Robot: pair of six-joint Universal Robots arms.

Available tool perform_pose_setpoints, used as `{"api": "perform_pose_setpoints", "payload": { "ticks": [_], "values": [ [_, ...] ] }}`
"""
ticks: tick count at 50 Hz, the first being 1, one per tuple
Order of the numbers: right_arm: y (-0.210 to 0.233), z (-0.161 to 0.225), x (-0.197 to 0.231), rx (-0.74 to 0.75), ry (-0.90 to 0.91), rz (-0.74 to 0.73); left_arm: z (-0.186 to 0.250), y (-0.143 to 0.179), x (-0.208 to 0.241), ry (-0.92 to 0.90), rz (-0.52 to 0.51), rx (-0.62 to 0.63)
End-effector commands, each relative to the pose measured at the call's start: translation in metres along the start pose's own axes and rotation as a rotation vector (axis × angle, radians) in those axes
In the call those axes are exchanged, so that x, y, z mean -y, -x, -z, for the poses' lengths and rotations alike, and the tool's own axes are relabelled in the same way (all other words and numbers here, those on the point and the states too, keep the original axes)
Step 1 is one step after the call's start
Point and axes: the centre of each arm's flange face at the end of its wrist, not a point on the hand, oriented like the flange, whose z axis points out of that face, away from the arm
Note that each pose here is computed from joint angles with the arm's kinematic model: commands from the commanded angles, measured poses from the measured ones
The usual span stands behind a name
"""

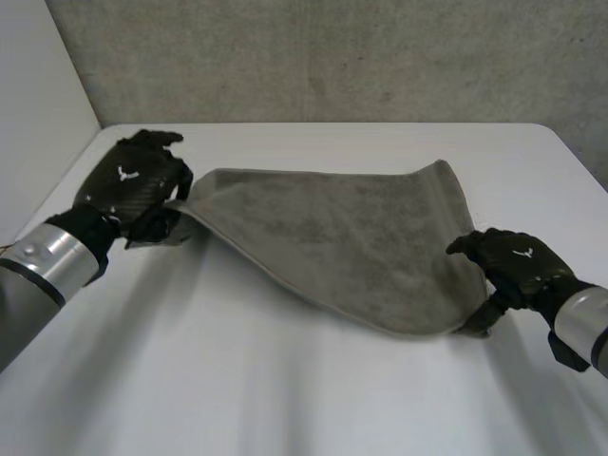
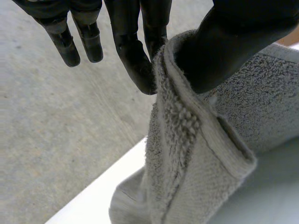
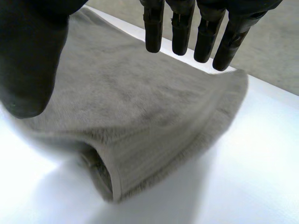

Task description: Fold the towel.

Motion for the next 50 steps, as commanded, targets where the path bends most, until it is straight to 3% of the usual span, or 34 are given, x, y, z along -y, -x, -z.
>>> {"api": "perform_pose_setpoints", "payload": {
  "ticks": [1,10,24,50],
  "values": [
    [-0.014,0.012,-0.016,-0.073,0.015,-0.037,0.000,0.003,0.009,-0.023,0.061,0.020],
    [-0.013,0.011,-0.041,-0.120,-0.013,-0.034,-0.001,0.000,0.005,-0.010,0.096,0.010],
    [-0.025,0.000,-0.043,-0.224,-0.092,0.010,0.000,0.003,0.007,-0.013,0.093,0.036],
    [0.003,-0.002,-0.055,-0.174,-0.039,-0.064,0.003,0.003,0.004,0.013,0.118,0.036]
  ]
}}
